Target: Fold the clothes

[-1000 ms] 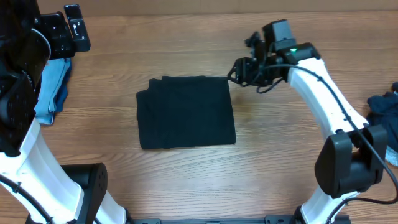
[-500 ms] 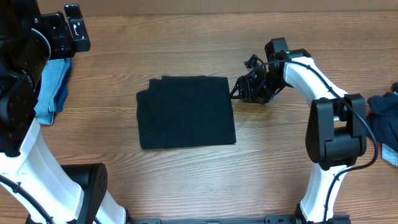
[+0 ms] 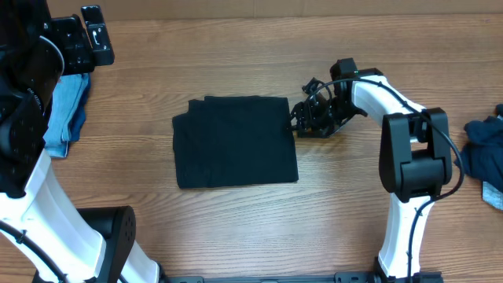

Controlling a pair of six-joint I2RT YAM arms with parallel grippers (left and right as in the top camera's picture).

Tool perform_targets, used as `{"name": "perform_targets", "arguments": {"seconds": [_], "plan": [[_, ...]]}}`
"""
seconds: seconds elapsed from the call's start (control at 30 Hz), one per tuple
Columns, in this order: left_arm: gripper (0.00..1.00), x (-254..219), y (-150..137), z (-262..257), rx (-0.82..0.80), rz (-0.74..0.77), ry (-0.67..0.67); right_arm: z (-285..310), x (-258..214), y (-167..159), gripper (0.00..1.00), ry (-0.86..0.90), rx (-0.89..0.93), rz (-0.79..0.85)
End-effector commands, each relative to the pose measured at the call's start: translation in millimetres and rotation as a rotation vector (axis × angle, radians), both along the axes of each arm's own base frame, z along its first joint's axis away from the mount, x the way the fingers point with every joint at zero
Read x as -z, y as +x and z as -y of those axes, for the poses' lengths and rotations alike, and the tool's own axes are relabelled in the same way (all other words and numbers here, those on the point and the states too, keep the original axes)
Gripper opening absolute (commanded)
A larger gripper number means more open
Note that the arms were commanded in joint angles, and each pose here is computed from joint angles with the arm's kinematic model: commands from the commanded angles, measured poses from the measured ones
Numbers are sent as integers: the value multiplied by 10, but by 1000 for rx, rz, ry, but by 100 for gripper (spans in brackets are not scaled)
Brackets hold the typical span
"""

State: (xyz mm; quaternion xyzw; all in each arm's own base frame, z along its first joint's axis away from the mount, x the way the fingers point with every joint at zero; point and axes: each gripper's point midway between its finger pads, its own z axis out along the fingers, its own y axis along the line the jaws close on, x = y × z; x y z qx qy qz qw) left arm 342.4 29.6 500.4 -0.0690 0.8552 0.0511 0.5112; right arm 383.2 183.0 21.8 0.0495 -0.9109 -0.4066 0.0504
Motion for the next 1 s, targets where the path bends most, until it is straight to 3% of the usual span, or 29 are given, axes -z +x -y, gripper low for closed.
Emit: {"name": "perform_targets", "arguments": {"seconds": [0.0, 0.5, 0.73, 0.97], "plan": [[100, -4, -3, -20, -14, 2, 0, -95, 41, -38, 69, 77, -21, -12], [100, -7, -4, -20, -14, 3, 0, -445, -180, -168, 61, 238, -99, 7], [100, -4, -3, -20, -14, 2, 0, -343, 99, -145, 42, 38, -87, 0], [100, -5, -2, -20, -14, 3, 0, -225, 117, -81, 29, 23, -60, 5]]}}
